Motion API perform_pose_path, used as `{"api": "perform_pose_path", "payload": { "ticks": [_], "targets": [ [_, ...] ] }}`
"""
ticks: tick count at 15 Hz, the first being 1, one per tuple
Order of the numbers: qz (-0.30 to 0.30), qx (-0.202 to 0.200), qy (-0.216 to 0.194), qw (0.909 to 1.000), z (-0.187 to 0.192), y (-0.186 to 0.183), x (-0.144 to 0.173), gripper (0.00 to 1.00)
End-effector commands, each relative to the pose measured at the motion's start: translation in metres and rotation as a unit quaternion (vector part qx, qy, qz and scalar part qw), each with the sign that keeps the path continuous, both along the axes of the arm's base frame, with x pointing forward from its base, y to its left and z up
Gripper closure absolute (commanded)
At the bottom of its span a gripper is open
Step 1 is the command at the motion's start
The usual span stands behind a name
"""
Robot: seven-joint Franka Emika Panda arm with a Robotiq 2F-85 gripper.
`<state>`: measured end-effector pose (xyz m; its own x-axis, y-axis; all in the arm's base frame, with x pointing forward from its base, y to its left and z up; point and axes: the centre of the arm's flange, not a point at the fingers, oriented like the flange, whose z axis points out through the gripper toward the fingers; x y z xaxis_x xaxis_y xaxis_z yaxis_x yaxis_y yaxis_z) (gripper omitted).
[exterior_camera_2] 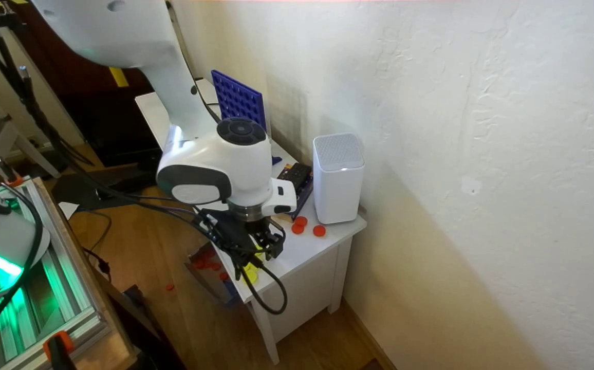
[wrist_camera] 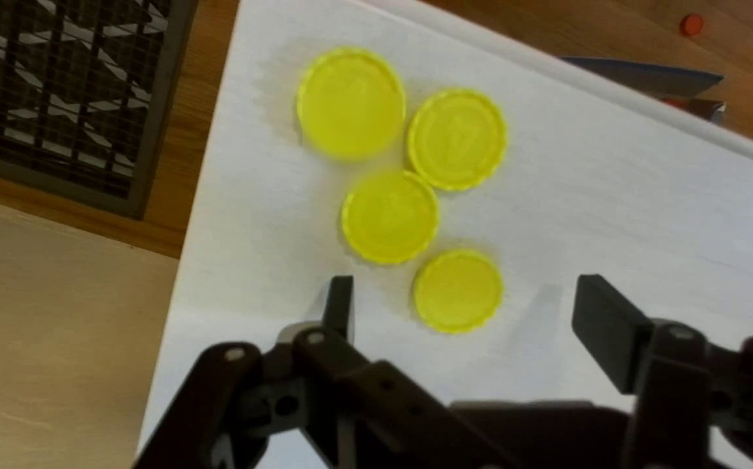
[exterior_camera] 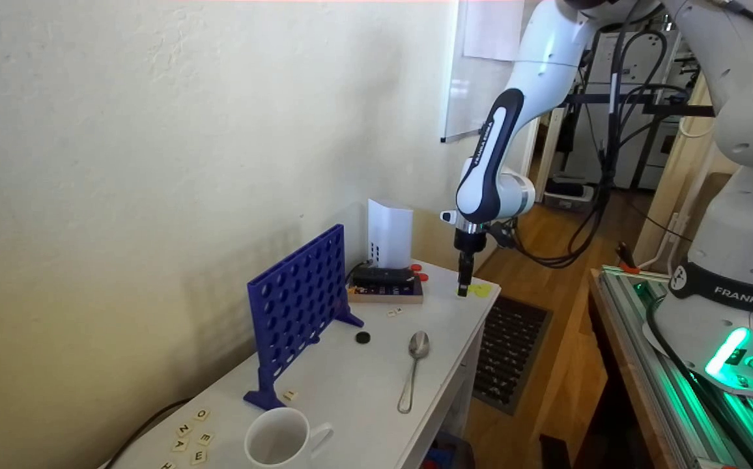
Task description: Put one yellow ring inside the last line of the blue object
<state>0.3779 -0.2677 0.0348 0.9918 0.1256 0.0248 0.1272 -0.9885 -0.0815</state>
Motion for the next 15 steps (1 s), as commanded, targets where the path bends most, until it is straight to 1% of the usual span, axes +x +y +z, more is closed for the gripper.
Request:
{"api": "perform_pose_path", "payload": {
  "ticks": [1, 4, 5, 6, 7, 11, 13, 14, 15],
  "targets": [
    [0.001, -0.007, -0.004, 1.0, -0.007, 0.006, 0.002, 0.14],
    [0.0, -0.009, -0.008, 0.9999, -0.008, 0.01, 0.001, 0.16],
    [0.0, -0.01, -0.01, 0.9999, -0.007, 0.011, 0.001, 0.21],
    [0.001, -0.012, -0.012, 0.9999, -0.007, 0.012, 0.0, 0.23],
    [0.002, -0.014, -0.014, 0.9998, -0.006, 0.012, 0.001, 0.33],
    [0.004, -0.022, -0.02, 0.9995, -0.005, 0.013, 0.001, 0.65],
    [0.002, -0.029, -0.022, 0.9994, -0.004, 0.011, -0.001, 0.8],
    [-0.002, -0.033, -0.026, 0.9991, 0.002, 0.01, -0.002, 0.86],
    [-0.005, -0.027, -0.032, 0.9991, 0.013, 0.011, -0.006, 0.88]
  ]
}}
